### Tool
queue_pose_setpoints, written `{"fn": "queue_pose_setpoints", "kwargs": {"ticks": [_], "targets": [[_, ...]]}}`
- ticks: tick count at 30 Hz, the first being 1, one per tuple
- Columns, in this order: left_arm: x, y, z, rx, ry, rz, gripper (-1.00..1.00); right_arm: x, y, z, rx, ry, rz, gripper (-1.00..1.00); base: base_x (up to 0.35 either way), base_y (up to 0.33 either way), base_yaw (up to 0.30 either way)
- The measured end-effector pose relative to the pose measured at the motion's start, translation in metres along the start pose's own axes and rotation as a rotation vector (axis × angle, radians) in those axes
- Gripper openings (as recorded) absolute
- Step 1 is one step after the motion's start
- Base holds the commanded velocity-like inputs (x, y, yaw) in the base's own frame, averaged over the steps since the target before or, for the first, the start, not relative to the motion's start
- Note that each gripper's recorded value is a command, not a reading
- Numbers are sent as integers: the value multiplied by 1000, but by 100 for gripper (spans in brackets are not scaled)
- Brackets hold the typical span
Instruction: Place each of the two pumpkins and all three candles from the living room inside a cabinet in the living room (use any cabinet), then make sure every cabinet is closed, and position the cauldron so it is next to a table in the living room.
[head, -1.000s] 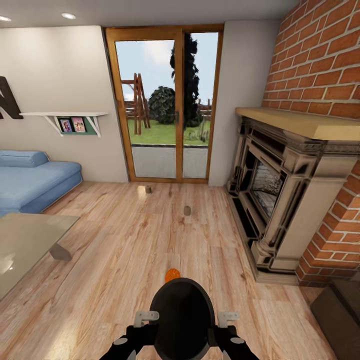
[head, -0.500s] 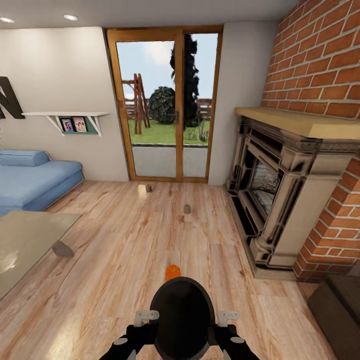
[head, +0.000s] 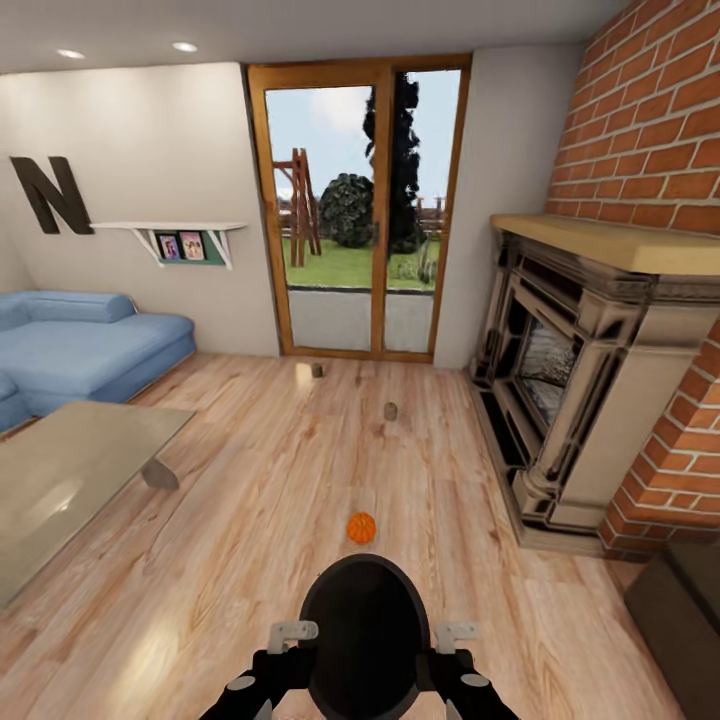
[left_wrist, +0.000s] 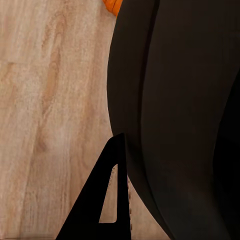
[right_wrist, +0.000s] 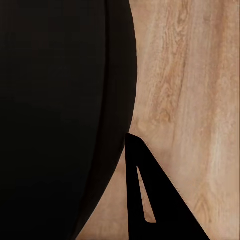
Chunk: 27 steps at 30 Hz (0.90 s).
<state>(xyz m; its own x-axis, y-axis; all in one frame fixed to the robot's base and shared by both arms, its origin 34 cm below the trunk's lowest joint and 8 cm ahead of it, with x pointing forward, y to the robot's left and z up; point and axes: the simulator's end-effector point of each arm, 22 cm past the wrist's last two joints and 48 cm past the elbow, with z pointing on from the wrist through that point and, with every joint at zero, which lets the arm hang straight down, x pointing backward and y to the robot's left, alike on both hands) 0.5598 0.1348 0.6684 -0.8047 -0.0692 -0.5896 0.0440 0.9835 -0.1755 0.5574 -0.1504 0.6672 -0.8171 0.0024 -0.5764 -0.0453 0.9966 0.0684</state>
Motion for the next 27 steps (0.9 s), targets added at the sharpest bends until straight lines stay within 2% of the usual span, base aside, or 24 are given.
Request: {"fn": "queue_pose_setpoints", "kwargs": {"ticks": [16, 27], "targets": [[0, 0, 0, 0, -1, -3, -100, 0, 0, 0, 0, -1, -3, -100, -10, 0, 286], [-5, -2, -12, 0, -6, -6, -100, -7, 1, -12, 0, -5, -7, -100, 0, 0, 286]]}}
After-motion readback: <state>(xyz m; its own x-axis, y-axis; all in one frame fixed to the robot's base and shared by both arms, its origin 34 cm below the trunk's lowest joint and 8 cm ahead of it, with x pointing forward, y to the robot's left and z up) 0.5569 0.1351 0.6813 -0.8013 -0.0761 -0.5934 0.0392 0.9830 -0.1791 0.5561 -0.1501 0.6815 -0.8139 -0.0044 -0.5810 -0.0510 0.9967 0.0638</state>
